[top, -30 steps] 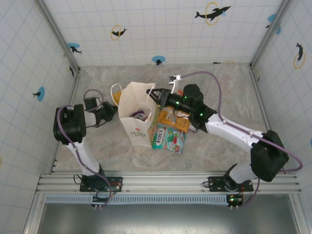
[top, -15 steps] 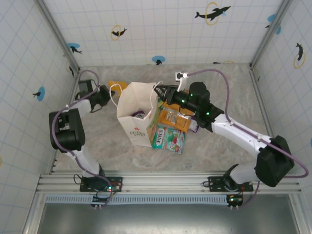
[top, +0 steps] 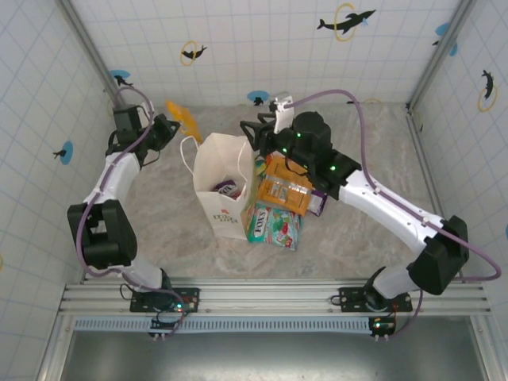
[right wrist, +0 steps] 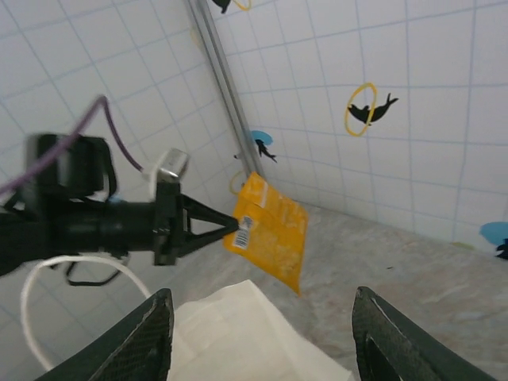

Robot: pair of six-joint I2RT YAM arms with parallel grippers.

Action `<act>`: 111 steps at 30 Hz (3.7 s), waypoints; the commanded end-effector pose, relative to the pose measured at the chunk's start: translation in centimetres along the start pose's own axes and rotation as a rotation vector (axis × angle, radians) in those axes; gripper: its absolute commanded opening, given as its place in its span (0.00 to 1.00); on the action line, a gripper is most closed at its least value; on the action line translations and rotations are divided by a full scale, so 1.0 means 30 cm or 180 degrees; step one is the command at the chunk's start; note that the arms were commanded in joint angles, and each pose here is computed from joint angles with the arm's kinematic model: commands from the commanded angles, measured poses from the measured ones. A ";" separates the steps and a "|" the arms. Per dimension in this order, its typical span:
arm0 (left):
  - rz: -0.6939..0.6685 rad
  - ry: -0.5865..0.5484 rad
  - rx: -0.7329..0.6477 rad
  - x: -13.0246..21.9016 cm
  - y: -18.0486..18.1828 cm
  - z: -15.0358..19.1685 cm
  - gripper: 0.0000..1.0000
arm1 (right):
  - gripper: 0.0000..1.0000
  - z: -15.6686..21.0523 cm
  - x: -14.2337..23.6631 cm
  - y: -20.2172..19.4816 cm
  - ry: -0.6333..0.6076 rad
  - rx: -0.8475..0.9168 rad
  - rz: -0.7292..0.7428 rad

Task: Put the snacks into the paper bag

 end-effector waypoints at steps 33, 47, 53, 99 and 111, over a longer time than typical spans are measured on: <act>0.1002 -0.0638 -0.0623 0.460 -0.549 -0.190 0.00 | 0.73 -0.175 -0.243 0.415 -0.0670 0.2120 -0.0104; 0.1196 -0.0585 -0.0596 0.467 -0.582 -0.183 0.00 | 0.75 -0.125 -0.482 0.316 -0.0636 0.1973 0.0078; 0.1279 -0.0535 -0.0549 0.457 -0.577 -0.167 0.00 | 0.67 -0.118 -0.534 0.267 -0.0844 0.1848 0.0070; 0.0128 -0.0737 -0.0611 0.367 -0.335 -0.048 0.61 | 0.04 -0.281 -0.199 0.302 -0.1174 0.1269 0.0529; -0.0499 -0.0527 -0.0637 0.289 -0.136 0.076 0.62 | 0.09 -0.159 -0.010 0.482 -0.0420 0.0678 0.0481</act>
Point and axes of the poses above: each hand's point on the last joint's axis, 136 mm out from that joint toward the fingers, its own x axis back along the fingers, its own y axis along the line the jaws close on, z = x × y, the point moved 8 cm from there along x, back along the fingers, and after that the axes turned 2 degrees about -x, right-handed, at the moved point
